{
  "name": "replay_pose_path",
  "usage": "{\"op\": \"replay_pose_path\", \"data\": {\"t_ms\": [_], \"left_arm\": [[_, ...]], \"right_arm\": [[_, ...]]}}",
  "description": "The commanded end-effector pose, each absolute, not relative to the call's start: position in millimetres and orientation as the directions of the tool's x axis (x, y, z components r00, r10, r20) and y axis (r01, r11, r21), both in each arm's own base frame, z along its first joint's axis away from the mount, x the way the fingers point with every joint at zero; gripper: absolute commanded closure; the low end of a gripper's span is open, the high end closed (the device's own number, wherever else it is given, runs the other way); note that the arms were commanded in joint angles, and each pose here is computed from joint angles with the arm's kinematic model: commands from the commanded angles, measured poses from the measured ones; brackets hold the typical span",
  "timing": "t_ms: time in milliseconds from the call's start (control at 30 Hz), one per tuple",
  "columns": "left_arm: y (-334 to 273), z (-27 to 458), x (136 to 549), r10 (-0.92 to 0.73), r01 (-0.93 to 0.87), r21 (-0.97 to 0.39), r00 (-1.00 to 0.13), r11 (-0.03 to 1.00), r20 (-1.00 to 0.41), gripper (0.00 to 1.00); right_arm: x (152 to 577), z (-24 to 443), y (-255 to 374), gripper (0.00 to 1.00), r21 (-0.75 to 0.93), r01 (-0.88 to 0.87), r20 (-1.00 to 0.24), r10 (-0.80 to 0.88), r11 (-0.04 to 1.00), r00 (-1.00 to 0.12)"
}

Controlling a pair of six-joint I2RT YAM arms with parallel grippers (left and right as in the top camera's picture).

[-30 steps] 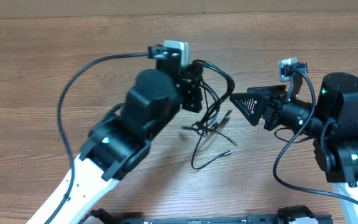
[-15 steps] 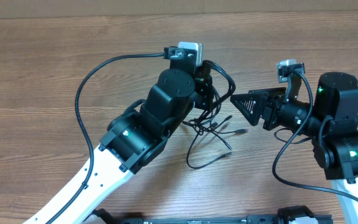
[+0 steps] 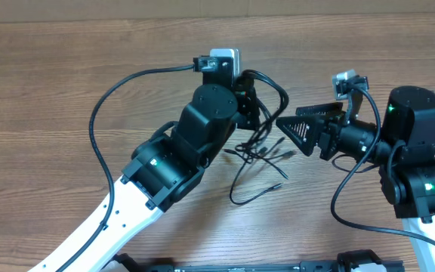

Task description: Untangle cables

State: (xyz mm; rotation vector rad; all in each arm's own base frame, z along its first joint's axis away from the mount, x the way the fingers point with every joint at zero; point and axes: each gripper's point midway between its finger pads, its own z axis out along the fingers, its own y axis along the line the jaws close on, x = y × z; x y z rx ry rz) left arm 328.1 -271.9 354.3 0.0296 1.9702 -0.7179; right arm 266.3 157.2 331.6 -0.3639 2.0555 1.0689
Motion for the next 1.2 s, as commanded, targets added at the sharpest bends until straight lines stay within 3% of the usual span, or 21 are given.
{"op": "replay_pose_path", "data": {"t_ms": [0, 167, 233, 333, 467, 600, 733, 1000, 1167], "left_arm": [[-290.6, 361.3, 317.3, -0.303, 0.345, -0.531, -0.535, 0.774, -0.789, 0.96], [-300.2, 359.4, 310.6, -0.288, 0.361, -0.528, -0.541, 0.769, -0.79, 0.96], [-304.6, 360.2, 305.8, -0.28, 0.375, -0.528, -0.545, 0.762, -0.79, 0.96], [-306.9, 361.9, 301.6, -0.262, 0.395, -0.516, -0.54, 0.76, -0.8, 0.96], [-306.6, 367.4, 295.8, -0.243, 0.421, -0.498, -0.526, 0.758, -0.815, 0.96], [-312.4, 378.7, 279.3, -0.179, 0.518, -0.463, -0.507, 0.719, -0.843, 0.96], [-313.7, 398.5, 251.4, -0.054, 0.683, -0.352, -0.417, 0.64, -0.907, 0.96], [-281.6, 441.2, 223.9, -0.063, 0.746, -0.252, -0.273, 0.616, -0.96, 0.96], [-252.6, 467.4, 214.5, -0.093, 0.734, -0.188, -0.169, 0.653, -0.981, 0.96]], "right_arm": [[266.5, 346.1, 160.3, 0.27, 0.53, -0.609, -0.789, 0.08, 0.59, -0.609], [274.2, 344.5, 158.1, 0.3, 0.518, -0.599, -0.795, 0.085, 0.61, -0.601], [291.0, 330.3, 141.8, 0.37, 0.487, -0.502, -0.786, 0.108, 0.714, -0.609], [309.6, 310.7, 108.8, 0.37, 0.47, -0.271, -0.744, 0.212, 0.84, -0.634], [320.7, 293.9, 61.8, 0.36, 0.429, 0.041, -0.712, 0.366, 0.902, -0.599], [324.0, 290.8, 25.9, 0.27, 0.385, 0.246, -0.727, 0.456, 0.89, -0.513], [323.8, 293.6, -2.5, 0.19, 0.334, 0.377, -0.764, 0.483, 0.864, -0.429], [318.4, 293.8, -24.1, 0.15, 0.266, 0.469, -0.795, 0.466, 0.843, -0.387], [316.1, 291.0, -25.0, 0.15, 0.255, 0.475, -0.791, 0.464, 0.842, -0.398]]}}
